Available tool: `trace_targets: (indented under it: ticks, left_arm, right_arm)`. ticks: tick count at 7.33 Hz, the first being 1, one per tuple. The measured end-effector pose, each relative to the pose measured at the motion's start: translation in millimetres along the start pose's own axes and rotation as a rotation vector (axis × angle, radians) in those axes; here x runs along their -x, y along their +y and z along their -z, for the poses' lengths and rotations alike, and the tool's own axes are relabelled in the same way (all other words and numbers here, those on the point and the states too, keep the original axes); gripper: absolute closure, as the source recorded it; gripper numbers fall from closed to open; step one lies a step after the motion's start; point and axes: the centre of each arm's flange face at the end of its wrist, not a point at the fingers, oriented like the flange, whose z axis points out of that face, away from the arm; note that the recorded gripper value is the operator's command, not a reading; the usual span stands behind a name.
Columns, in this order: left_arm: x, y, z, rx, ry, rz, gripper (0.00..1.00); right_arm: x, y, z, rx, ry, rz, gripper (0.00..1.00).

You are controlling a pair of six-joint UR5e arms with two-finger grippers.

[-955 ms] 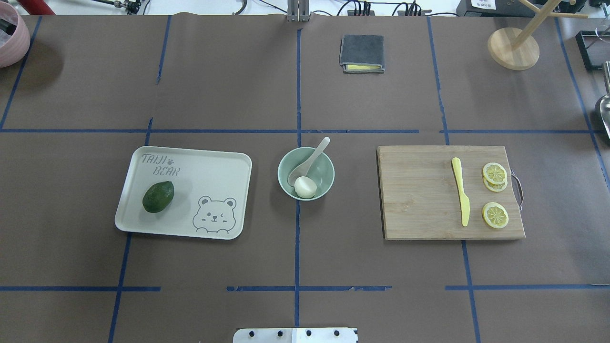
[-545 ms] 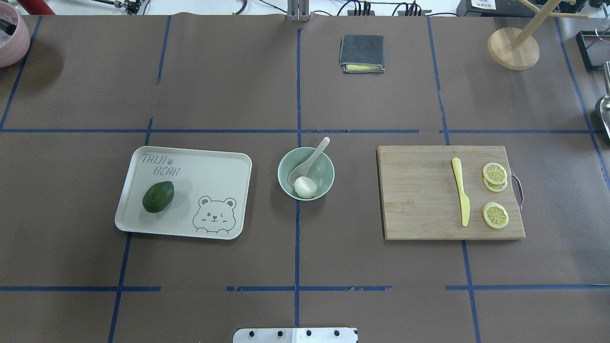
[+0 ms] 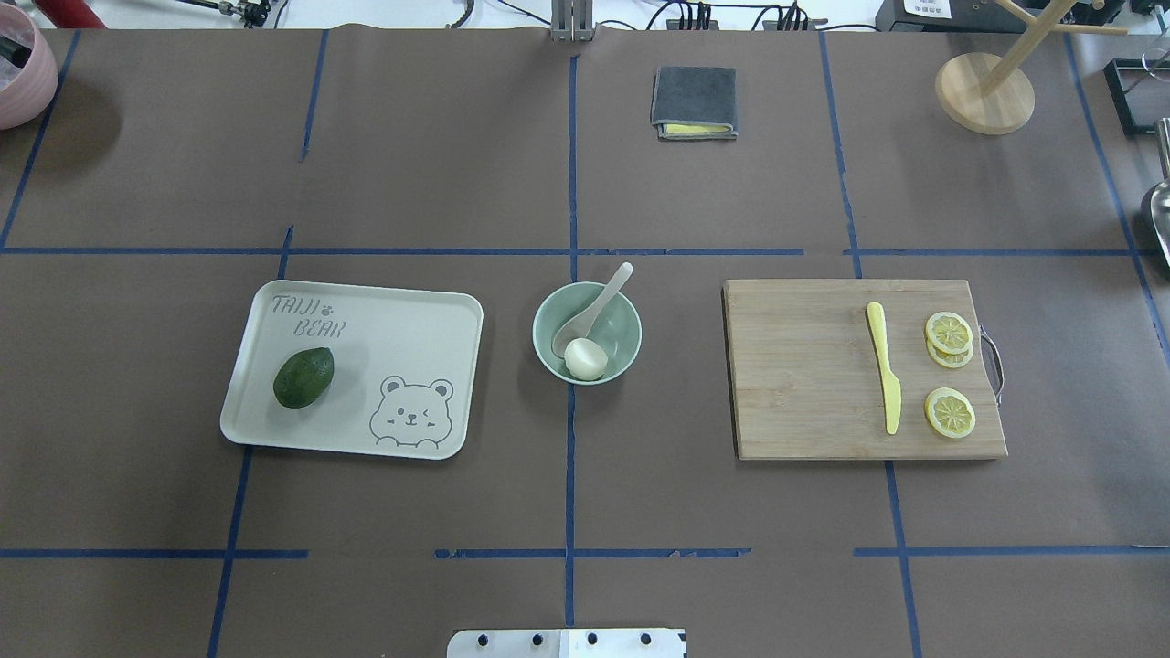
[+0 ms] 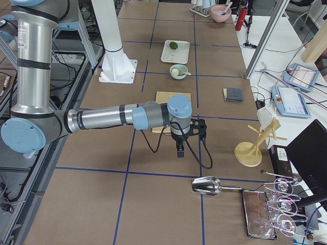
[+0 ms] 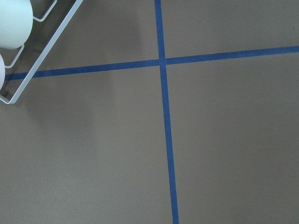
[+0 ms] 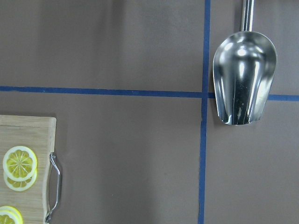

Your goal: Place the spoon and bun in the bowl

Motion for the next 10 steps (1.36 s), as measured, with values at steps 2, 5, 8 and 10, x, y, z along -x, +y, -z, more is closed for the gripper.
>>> trace_targets:
  ticks: [2,5,8,10]
  left_arm:
    - [-9.0,-10.0,9.8,-0.022,0.005,-0.018,0.00]
    - [-15.6,-25.7,17.8,-0.036,0.003,-0.037,0.00]
    - [-13.3,-25.7,15.4,-0.035,0.004,-0.042,0.00]
    - [-11.9,-25.6,13.6,-0.032,0.005,-0.039,0.00]
  right_arm:
    - [-3.8,1.9,-3.7,0.006,-0.003,-0.007,0.00]
    - [-8.9,7.7,-7.6,0.016,0.000,-0.004,0.00]
    - [-26.9,11.5,-24.0,0.054,0.003,0.078,0.00]
    - [-33.4,11.8,-26.8,0.070,0.003,0.073,0.00]
